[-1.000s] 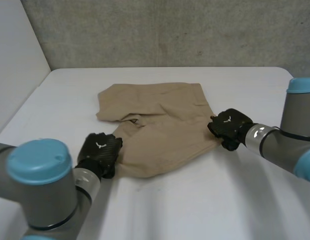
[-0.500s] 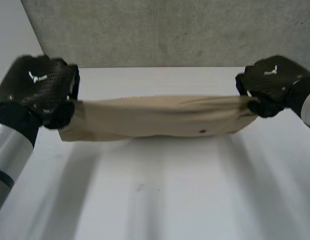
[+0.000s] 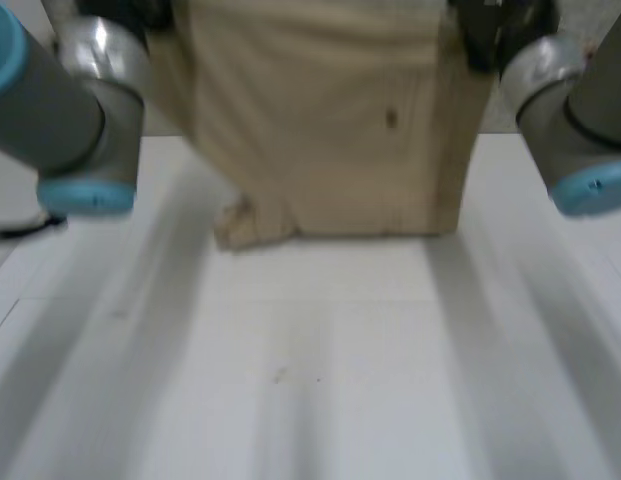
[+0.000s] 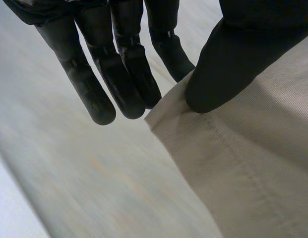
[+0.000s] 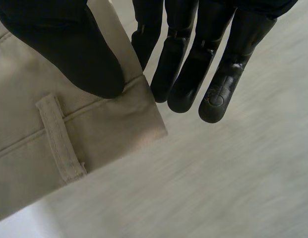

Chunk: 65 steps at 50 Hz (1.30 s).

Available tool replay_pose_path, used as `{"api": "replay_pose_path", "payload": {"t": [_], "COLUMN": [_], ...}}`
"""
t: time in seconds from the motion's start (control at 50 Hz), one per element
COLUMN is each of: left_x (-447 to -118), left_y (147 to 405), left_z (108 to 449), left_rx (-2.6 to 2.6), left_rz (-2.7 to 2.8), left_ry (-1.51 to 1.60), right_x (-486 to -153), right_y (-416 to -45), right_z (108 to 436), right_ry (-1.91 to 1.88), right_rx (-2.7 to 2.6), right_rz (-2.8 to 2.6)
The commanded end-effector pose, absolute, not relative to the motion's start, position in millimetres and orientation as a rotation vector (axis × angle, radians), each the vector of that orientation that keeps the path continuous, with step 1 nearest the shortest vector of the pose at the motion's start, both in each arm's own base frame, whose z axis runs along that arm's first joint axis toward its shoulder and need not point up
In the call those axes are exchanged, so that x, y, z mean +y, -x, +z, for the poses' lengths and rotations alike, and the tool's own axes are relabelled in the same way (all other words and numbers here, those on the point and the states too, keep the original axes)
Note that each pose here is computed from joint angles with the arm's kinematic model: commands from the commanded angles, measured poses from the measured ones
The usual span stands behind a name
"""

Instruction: Fold the shorts.

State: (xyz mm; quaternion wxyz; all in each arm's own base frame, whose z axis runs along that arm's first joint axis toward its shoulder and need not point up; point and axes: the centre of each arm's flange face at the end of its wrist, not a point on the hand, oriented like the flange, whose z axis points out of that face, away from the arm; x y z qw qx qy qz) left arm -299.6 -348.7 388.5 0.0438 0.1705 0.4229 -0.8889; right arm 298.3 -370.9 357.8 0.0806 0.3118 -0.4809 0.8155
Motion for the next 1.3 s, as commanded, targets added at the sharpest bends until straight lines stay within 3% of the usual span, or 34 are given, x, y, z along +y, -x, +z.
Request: {"api": "replay_pose_path", "payload": {"t": [0.02,0.12,0.28,0.42,0.5,0.58,0.72,0.84,0.96,1.08,1.2,1.3], "left_x": [-336.9,-338.8,-329.1,-294.8,-268.9,-245.6,-186.0,-128.4,-94.1,-105.4,-172.5,-227.4], "left_y": [297.4,292.8,287.5,278.3,272.4,260.5,230.1,207.2,201.9,212.7,240.5,267.2], "left_z": [448.0,412.0,302.5,209.5,180.3,188.1,222.2,234.0,230.2,220.6,199.9,204.0], "left_rx": [0.887,1.070,1.491,1.822,1.943,2.001,2.135,2.265,2.281,2.255,2.164,2.069], "left_rz": [-2.930,-2.847,-2.625,-2.370,-2.240,-2.162,-1.969,-1.770,-1.650,-1.684,-1.823,-1.957], "left_ry": [-0.277,-0.348,-0.547,-0.731,-0.827,-0.868,-0.961,-1.084,-1.284,-1.325,-1.221,-1.147], "right_x": [-369.5,-367.6,-365.6,-357.7,-342.1,-320.6,-270.2,-210.3,-178.7,-186.6,-215.4,-254.5], "right_y": [-299.0,-299.8,-300.7,-300.4,-294.6,-287.8,-266.2,-246.5,-230.8,-231.0,-237.6,-249.5], "right_z": [410.7,373.6,305.2,203.1,178.3,172.5,200.4,215.5,217.2,207.2,170.6,188.2], "right_ry": [-0.725,-0.820,-1.010,-1.228,-1.301,-1.355,-1.455,-1.615,-1.777,-1.750,-1.687,-1.520], "right_rx": [-1.123,-1.299,-1.524,-1.824,-1.941,-2.040,-2.156,-2.294,-2.223,-2.184,-2.181,-2.053], "right_rz": [2.668,2.587,2.466,2.197,2.066,1.961,1.738,1.437,1.255,1.284,1.268,1.450]}}
